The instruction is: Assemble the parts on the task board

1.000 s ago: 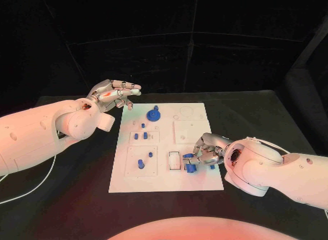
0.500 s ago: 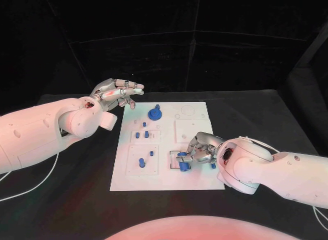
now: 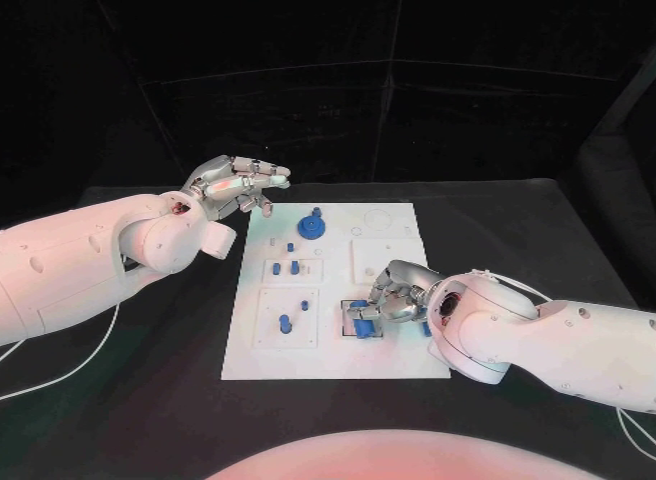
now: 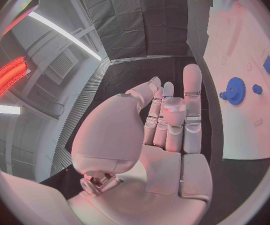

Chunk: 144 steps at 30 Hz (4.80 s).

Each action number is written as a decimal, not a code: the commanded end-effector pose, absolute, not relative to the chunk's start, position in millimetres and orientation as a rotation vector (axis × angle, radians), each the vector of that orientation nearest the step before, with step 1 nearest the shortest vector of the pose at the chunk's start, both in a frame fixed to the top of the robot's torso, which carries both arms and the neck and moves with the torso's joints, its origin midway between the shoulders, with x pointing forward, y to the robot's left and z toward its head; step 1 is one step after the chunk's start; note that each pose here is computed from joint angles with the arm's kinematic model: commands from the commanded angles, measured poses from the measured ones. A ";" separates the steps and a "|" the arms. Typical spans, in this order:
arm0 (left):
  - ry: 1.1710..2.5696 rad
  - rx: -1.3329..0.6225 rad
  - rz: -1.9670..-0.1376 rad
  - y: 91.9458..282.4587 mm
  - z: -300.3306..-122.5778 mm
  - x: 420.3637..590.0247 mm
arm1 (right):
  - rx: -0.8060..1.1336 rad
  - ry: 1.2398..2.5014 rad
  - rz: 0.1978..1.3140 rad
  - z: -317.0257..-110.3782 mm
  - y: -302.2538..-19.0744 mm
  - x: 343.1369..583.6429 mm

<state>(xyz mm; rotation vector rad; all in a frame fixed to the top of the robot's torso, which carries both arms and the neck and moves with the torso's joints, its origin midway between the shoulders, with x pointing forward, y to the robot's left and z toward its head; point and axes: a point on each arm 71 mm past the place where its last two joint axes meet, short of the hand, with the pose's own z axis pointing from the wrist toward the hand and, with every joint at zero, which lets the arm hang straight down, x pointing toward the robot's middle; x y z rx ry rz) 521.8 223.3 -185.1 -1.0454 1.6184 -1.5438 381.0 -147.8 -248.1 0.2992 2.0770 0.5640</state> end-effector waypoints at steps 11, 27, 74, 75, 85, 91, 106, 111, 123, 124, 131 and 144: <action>1.630 -1.036 -1.559 221.4 -183.9 521.3 | 0.267 2.059 0.540 -247.9 -145.4 385.4; 1.637 -1.037 -1.561 221.2 -184.2 521.3 | 0.200 2.021 0.524 -244.6 -148.2 385.8; 1.634 -1.043 -1.548 227.2 -184.7 521.5 | 0.372 1.973 0.483 -230.9 -222.5 376.0; 1.634 -1.043 -1.549 227.0 -184.7 521.5 | 0.365 1.975 0.467 -230.9 -227.4 376.1; 1.642 -1.042 -1.550 225.5 -187.4 520.9 | 0.215 2.028 0.323 -235.6 -250.9 378.0; 1.646 -1.042 -1.548 225.6 -188.8 520.4 | 0.166 2.052 0.291 -239.8 -248.4 381.0; 1.651 -1.042 -1.550 225.6 -190.1 520.2 | 0.109 2.087 0.284 -245.1 -234.8 383.7; 1.652 -1.043 -1.550 225.8 -190.3 520.2 | 0.081 2.103 0.266 -247.0 -233.3 384.2; 1.654 -1.044 -1.549 226.7 -190.5 520.0 | 0.007 2.130 0.238 -252.0 -226.5 384.2; 1.655 -1.044 -1.549 226.8 -190.5 520.0 | 0.001 2.131 0.237 -252.5 -225.6 384.1; 1.657 -1.045 -1.548 227.2 -190.5 519.6 | -0.043 2.137 0.226 -254.9 -220.4 384.4; 1.661 -1.046 -1.548 228.0 -190.5 518.9 | -0.126 2.133 0.214 -257.7 -208.6 384.4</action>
